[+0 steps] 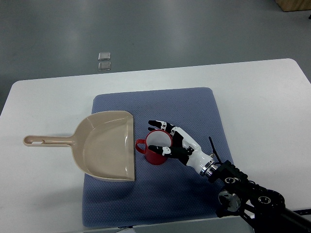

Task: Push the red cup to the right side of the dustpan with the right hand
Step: 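Push the mug further until it touches the dustpan's edge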

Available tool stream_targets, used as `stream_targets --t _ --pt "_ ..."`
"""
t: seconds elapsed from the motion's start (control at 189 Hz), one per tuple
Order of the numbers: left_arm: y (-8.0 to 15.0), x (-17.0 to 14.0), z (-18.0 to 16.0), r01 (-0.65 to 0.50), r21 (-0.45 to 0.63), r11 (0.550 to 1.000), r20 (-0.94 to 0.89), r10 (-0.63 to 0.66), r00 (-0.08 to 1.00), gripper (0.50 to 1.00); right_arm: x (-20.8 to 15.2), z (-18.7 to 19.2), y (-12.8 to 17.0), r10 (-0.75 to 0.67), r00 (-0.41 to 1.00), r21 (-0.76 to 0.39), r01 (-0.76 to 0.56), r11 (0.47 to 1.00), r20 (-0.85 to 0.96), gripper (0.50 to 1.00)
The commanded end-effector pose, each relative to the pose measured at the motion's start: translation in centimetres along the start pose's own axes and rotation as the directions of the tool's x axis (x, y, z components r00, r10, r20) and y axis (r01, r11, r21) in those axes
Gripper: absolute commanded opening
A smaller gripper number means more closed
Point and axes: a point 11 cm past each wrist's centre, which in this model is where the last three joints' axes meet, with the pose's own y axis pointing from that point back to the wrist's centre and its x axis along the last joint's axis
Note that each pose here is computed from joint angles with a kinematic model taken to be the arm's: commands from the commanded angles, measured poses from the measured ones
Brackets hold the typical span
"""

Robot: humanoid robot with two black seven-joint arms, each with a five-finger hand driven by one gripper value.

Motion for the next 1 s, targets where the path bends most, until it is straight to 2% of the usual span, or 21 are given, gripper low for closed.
stream_targets --t 0.0,0.997 --pt "0.0 0.0 0.0 0.0 0.0 1.0 0.0 0.0 1.0 1.0 0.0 -0.2 -0.2 -0.004 1.0 0.003 0.004 1.0 -0.003 0.928" --pt "0.0 0.0 0.0 0.0 0.0 1.0 0.0 0.0 1.0 1.0 -2.6 0.5 -0.6 -0.119 0.993 -0.04 0.119 0.992 0.006 0.928"
